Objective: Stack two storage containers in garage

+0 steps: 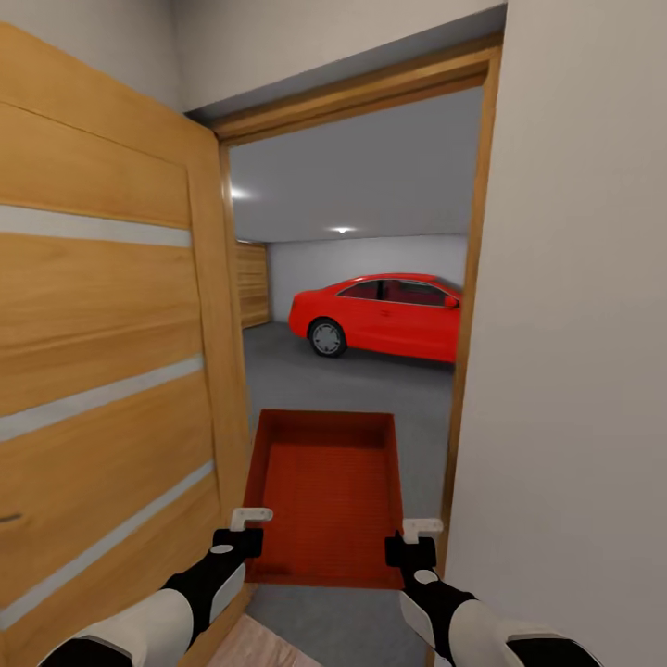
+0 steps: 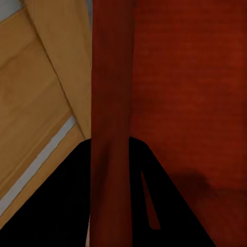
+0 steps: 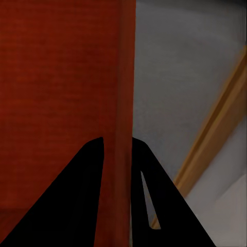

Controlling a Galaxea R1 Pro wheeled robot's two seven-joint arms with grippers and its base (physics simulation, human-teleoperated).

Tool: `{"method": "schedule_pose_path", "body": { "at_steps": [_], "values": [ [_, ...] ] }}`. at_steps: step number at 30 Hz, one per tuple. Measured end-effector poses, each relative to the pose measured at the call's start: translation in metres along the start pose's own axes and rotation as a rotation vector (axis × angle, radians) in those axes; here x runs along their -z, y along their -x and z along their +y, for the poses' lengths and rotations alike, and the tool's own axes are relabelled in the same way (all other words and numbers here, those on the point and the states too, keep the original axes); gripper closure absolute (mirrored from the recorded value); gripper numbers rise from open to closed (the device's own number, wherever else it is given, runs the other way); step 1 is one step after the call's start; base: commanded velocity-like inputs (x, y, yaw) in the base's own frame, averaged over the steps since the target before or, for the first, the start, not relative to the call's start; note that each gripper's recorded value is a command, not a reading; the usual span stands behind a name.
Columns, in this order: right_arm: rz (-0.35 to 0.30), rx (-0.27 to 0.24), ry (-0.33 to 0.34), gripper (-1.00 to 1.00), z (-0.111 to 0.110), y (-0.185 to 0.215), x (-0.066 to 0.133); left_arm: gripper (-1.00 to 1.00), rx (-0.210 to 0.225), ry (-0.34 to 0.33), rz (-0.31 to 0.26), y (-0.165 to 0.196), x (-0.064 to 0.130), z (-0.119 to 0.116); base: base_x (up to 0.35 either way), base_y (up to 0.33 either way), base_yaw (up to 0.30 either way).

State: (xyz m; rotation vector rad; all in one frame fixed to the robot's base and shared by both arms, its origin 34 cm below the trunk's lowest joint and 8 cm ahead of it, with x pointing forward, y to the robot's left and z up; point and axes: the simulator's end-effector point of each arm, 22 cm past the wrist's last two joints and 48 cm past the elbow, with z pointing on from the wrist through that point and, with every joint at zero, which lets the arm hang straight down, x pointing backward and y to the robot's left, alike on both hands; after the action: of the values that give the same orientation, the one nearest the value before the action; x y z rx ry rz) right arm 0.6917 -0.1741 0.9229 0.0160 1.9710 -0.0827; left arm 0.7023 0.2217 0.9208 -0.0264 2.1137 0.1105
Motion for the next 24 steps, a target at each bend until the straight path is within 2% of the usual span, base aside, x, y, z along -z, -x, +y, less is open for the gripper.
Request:
{"method": "schedule_pose_path", "body": {
  "at_steps": [9,24],
  "values": [
    [0.001,0.001,0.004,1.00,-0.0029,-0.0005,-0.0008,1.00,0.000,0.004,0.001,-0.0005,0.0007,-0.0028,0.283,0.220,-0.275],
    [0.002,0.001,0.002,1.00,-0.0007,-0.0004,-0.0003,1.00,0.001,0.002,0.002,-0.0007,0.0002,-0.0008,0.283,0.222,-0.058]
  ]
}}
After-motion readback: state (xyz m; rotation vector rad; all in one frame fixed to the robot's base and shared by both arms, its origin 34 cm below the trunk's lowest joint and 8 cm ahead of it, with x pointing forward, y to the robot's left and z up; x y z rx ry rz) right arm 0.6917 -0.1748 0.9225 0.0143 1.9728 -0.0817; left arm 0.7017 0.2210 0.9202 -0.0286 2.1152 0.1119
